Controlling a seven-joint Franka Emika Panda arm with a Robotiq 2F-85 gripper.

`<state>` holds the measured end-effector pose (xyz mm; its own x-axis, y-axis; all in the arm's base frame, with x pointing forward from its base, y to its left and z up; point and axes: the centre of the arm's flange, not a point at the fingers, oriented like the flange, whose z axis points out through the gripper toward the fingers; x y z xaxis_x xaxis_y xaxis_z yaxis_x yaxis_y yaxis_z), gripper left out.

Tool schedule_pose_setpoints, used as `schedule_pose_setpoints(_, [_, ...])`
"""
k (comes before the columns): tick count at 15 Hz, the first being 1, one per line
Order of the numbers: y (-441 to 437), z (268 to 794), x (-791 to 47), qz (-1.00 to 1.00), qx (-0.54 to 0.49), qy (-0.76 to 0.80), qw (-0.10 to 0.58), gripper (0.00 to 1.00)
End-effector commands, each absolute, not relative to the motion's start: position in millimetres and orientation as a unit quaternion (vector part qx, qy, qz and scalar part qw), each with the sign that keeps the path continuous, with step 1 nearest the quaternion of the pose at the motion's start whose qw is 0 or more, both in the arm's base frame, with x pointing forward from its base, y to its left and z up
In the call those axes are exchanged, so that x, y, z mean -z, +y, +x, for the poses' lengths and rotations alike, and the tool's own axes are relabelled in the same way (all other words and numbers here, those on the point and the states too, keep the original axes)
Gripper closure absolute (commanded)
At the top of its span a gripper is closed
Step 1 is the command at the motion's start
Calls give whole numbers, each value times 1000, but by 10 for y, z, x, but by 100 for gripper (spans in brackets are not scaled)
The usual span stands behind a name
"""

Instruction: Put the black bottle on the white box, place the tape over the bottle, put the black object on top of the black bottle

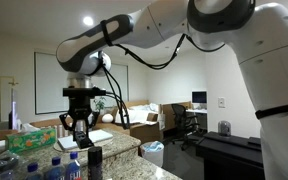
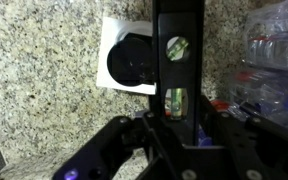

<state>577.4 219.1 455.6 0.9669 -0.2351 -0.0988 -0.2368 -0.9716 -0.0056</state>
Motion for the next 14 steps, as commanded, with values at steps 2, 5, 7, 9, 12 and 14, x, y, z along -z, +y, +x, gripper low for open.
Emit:
schedule_pose_setpoints(2, [2092,5369,-4596,-984,-39,171,12,83])
schedule_pose_setpoints(5, [2064,5217,-4625,-980,-32,197,8,83])
schedule_pose_setpoints(7, [2025,5170,-4616,-978,-33,207,9,83])
schedule_pose_setpoints(9, [1964,5139,-4596,-976,-39,213,11,83])
schedule_pose_setpoints(12, [1869,5144,-4511,-974,-47,223,13,83])
schedule_pose_setpoints(14, [1791,5183,-4461,-971,-53,234,15,83])
